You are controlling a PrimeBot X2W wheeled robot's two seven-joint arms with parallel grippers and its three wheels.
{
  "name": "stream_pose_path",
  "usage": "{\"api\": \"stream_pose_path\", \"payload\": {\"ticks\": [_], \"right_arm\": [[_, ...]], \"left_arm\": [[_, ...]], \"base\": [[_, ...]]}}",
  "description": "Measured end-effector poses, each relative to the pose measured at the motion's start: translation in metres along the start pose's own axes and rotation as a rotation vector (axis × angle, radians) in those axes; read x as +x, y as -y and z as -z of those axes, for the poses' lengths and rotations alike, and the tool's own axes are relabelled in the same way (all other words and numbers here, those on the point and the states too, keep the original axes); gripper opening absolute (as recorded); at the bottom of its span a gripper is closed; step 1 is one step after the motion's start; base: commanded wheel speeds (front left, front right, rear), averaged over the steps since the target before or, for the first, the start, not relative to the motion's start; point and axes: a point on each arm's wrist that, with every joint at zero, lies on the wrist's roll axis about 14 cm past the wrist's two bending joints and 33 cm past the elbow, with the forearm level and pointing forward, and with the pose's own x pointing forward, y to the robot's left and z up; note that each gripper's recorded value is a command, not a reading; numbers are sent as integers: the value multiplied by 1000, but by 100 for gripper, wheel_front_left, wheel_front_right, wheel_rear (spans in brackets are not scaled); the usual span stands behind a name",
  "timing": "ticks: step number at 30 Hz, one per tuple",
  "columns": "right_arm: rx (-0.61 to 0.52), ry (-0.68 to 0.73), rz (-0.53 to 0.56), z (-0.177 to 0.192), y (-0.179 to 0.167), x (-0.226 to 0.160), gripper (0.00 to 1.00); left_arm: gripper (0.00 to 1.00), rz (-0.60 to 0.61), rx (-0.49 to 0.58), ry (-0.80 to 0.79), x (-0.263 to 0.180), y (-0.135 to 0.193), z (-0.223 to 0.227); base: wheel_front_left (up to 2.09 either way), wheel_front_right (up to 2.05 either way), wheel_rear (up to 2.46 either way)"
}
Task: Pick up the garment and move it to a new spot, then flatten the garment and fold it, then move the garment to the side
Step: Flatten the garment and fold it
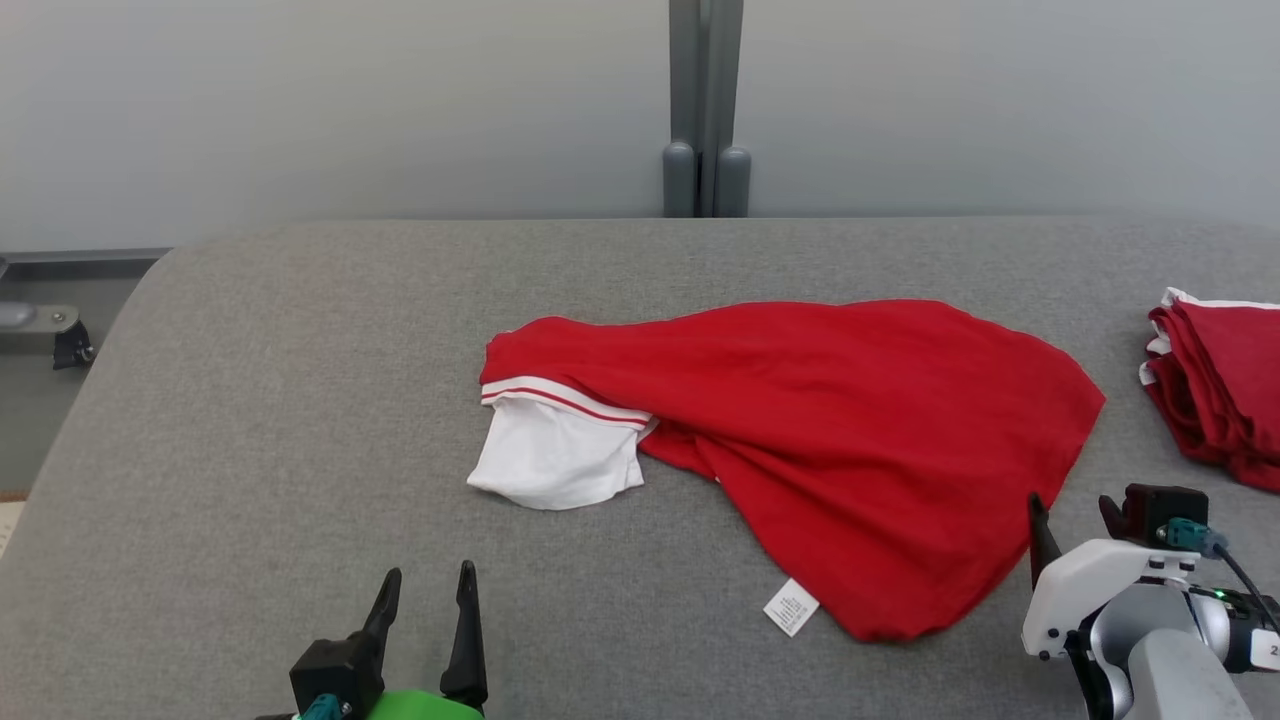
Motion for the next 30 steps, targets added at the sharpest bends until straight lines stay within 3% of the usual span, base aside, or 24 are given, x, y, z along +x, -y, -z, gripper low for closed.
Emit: {"api": "stream_pose_path", "payload": {"ticks": [11, 12, 13, 17, 24, 30], "right_arm": [[45, -251, 8, 46, -10, 28, 100], [55, -265, 10, 49, -10, 29, 91], [74, -281, 11, 51, -11, 31, 59], [92, -297, 1, 50, -15, 37, 0], [-11, -167, -24, 1, -8, 71, 0], [-119, -143, -15, -29, 12, 102, 0]], "left_arm": [[100, -79, -4, -21, -8, -23, 7], [100, -84, -4, -22, -9, -25, 7], [100, -88, -5, -22, -10, -26, 7], [100, -94, -6, -25, -11, -27, 8], [100, -97, -4, -26, -4, -29, 7], [100, -99, 3, -36, 5, -30, 8]], "base": [[0, 0, 0], [0, 0, 0], [0, 0, 0], [0, 0, 0], [0, 0, 0], [0, 0, 0]]}}
